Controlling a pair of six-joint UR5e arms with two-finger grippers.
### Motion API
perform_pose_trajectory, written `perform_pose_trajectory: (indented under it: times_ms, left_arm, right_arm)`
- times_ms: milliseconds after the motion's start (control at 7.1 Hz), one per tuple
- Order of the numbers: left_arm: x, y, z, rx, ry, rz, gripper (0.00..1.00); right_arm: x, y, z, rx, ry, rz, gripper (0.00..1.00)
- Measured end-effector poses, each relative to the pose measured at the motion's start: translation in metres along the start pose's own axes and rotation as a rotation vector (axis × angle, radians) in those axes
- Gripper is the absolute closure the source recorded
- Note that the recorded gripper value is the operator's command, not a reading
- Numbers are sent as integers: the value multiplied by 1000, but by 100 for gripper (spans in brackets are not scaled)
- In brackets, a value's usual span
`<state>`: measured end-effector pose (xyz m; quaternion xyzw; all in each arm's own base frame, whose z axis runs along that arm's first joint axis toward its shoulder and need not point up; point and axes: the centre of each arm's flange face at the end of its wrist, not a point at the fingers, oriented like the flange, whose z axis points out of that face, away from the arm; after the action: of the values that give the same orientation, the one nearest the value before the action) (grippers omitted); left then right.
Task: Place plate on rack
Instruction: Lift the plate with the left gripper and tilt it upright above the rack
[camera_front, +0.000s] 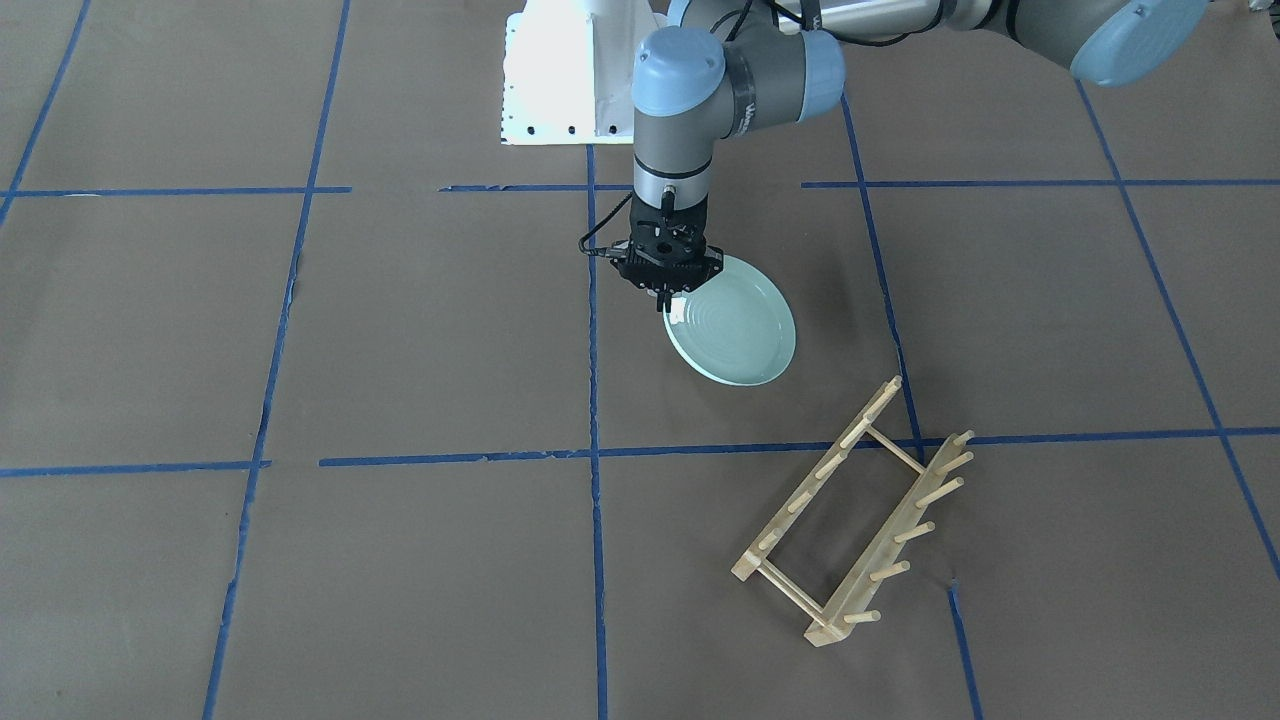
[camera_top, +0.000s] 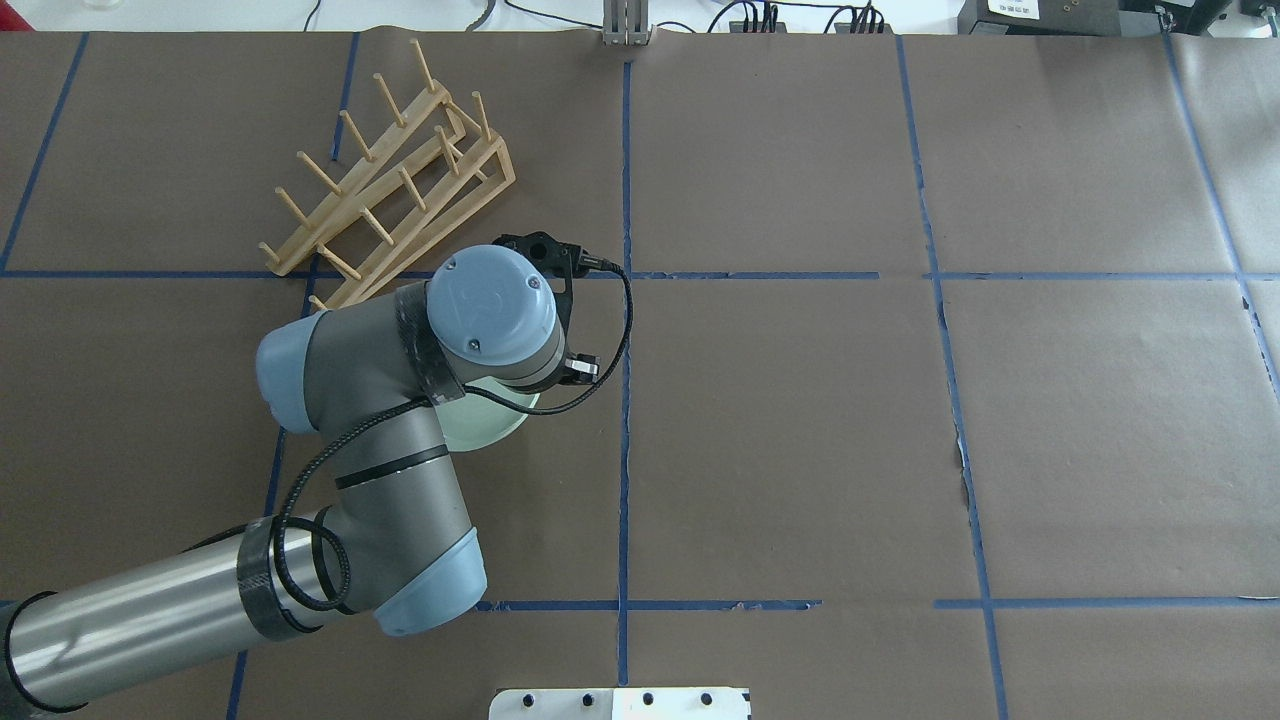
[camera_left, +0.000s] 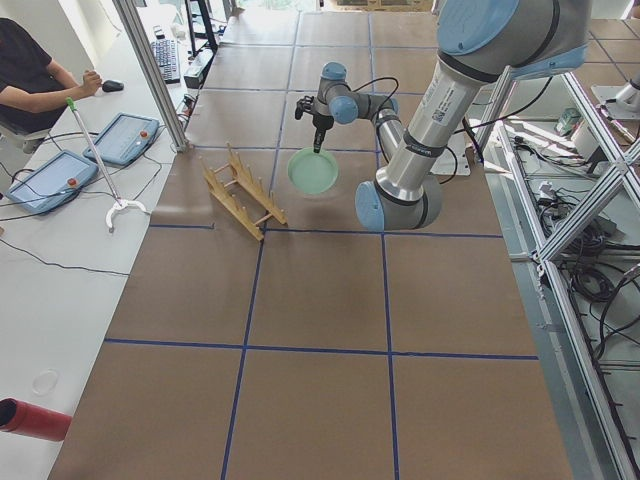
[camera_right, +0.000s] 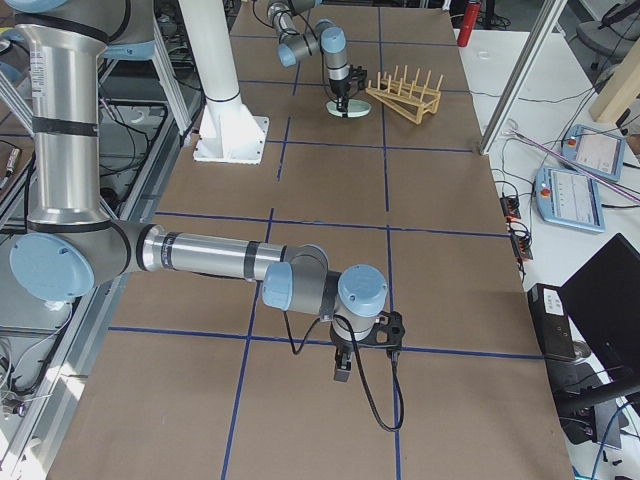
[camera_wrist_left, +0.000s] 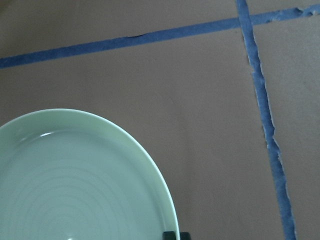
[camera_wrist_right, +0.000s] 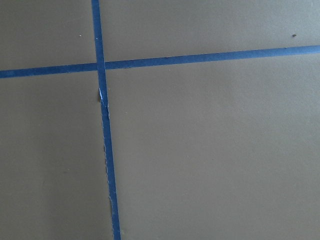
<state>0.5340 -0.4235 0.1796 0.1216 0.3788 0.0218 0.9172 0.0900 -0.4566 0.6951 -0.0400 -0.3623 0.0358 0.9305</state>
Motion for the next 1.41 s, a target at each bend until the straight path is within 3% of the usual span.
perform_pose_trajectory:
  times_ms: [282,704,1127,1408]
  left_arm:
    - [-31,-35,-81,14,31,-57,100]
    - [-81,-73,-195,109,136,-131,100]
    - [-102,-90,-255,261,325,-242,100]
    - [-122,-95,-263,345,510,-389,100]
  right_arm:
    - [0,0,0,0,0,-1,0]
    - [0,0,0,0,0,0,0]
    - [0,0,0,0,0,0,0]
    - [0,0,0,0,0,-1,0]
